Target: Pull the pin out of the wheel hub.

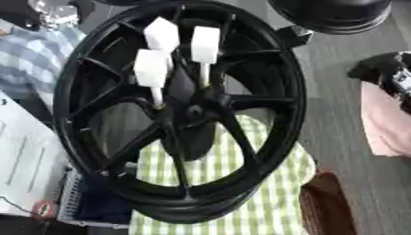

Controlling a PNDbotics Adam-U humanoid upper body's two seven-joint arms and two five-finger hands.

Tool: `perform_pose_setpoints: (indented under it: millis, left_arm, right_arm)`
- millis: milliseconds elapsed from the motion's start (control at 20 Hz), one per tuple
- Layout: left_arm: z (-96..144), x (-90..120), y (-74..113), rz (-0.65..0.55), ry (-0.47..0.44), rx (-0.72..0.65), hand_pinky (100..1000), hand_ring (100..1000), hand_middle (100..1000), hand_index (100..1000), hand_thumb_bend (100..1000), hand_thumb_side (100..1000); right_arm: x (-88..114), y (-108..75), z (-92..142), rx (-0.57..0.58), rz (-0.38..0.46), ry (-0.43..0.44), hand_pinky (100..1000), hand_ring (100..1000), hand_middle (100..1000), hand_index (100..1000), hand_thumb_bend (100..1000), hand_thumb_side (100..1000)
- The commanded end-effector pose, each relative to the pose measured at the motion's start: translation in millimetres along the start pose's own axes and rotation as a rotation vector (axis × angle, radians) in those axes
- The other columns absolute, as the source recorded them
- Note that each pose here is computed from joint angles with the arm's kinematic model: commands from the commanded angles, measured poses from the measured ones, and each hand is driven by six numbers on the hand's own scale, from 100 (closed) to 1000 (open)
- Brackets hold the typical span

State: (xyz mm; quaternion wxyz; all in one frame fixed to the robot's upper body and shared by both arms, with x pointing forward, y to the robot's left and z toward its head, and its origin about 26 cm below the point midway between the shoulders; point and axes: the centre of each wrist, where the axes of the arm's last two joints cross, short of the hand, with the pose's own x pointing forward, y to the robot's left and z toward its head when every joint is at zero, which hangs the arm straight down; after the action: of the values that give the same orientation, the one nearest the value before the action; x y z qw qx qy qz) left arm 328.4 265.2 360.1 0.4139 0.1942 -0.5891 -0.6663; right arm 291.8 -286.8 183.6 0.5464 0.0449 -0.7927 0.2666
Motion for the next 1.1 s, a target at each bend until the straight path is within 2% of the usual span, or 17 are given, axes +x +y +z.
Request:
perform_pose_setpoints:
  millis: [50,550,800,1100]
  left_arm:
    - [-7,4,0.9,-0.004,0.027,-0.018,817,754,717,858,103,485]
    - [-22,5,-5.2,0.009,0.021,-0.077,817,752,727,871,142,509]
    - [-24,5,-7.0,0.011,0.012,-0.105,813,723,770,883,155,521]
    - [-24,4,-8.9,0.016,0.0,-0.129,815,752,765,880,160,534]
  right_arm:
    - [8,-2.0,0,0.007,0.021,-0.022,958,809,674,718,100,617]
    - [9,-0.9,-2,0.014,0.019,-0.025,958,808,673,718,100,620]
    - [9,-1.0,-2,0.014,0.019,-0.025,958,807,672,717,100,621]
    - [9,-0.6,-2,0.015,0.016,-0.025,959,806,672,717,100,623]
